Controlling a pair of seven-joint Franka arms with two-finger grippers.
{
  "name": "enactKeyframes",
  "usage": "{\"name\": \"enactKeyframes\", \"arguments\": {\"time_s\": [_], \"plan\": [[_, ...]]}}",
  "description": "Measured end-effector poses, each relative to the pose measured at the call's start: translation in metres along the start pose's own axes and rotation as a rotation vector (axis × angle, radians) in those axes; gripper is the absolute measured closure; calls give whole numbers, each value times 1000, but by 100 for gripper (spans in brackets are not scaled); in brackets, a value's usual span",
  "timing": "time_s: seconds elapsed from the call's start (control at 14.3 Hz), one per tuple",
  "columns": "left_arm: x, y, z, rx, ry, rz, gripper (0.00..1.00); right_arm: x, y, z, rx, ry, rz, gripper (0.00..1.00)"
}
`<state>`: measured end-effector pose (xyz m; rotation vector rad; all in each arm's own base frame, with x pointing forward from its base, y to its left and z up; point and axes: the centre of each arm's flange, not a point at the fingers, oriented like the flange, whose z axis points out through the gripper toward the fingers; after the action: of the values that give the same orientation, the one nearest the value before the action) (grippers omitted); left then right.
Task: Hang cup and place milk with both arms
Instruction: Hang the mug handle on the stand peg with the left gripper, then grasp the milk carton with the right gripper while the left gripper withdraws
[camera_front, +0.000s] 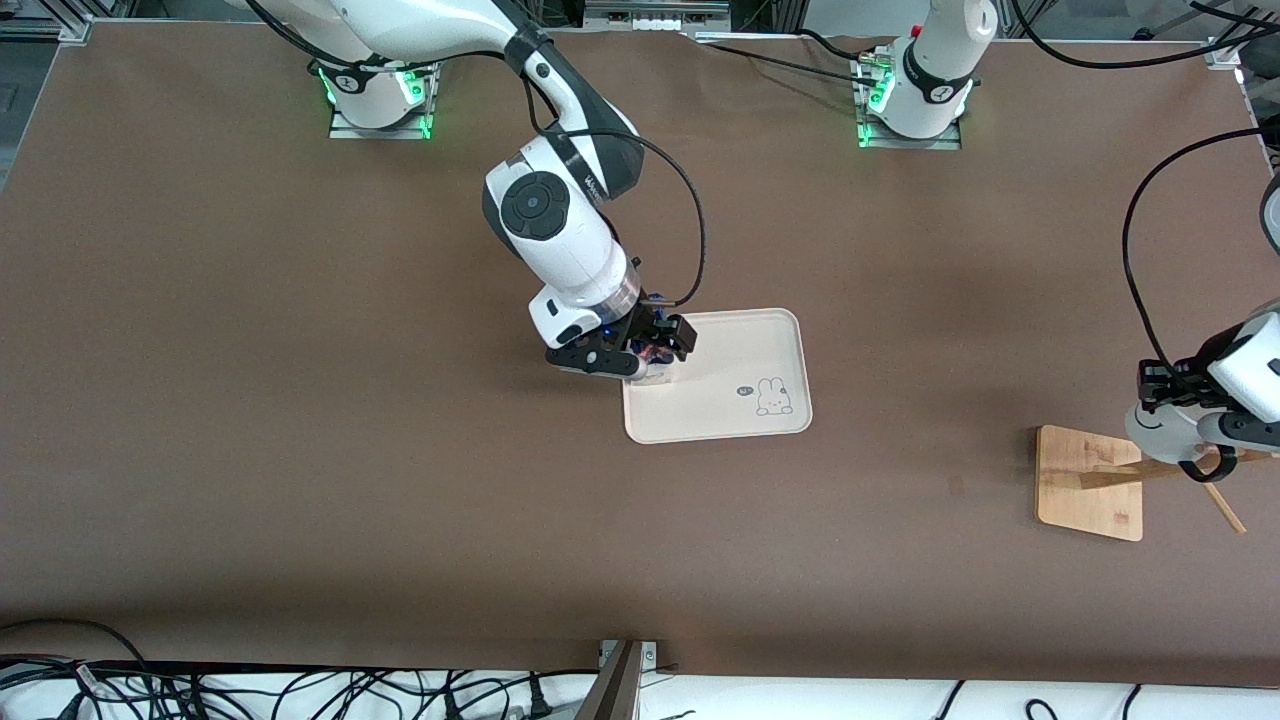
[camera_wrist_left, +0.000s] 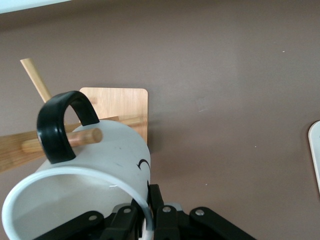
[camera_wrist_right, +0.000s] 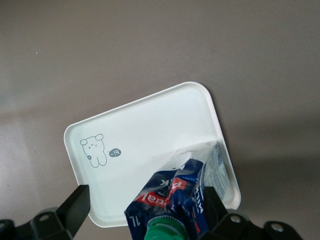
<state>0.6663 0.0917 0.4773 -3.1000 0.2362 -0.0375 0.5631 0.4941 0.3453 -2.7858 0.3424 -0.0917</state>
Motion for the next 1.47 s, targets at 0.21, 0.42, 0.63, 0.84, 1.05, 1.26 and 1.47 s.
{"name": "enactKeyframes", "arguments": {"time_s": [0.21,0.42,0.63,0.84,1.05,1.26,1.47], "plan": [[-1,-6,2,0,-4,-1,78,-8,-3,7,-29,17,-46,0],[-3,-2,0,-9,-15,-6,51,-18,-8,14,-50,23,-83,0],[-15,18,-23,-56,-58,-54,22,-27,-11,21,-73,30,-153,0],[-37,75,-66,-74,-97,-127,0,-32,-10,28,-99,30,-230,0],[-66,135,-81,-78,-129,-171,0,-28,-2,32,-134,7,-288,0],[-80,159,-79,-73,-148,-187,0,-22,3,31,-152,-1,-304,0],[-81,160,-81,-72,-157,-192,0,-20,4,30,-158,-4,-306,20]]}}
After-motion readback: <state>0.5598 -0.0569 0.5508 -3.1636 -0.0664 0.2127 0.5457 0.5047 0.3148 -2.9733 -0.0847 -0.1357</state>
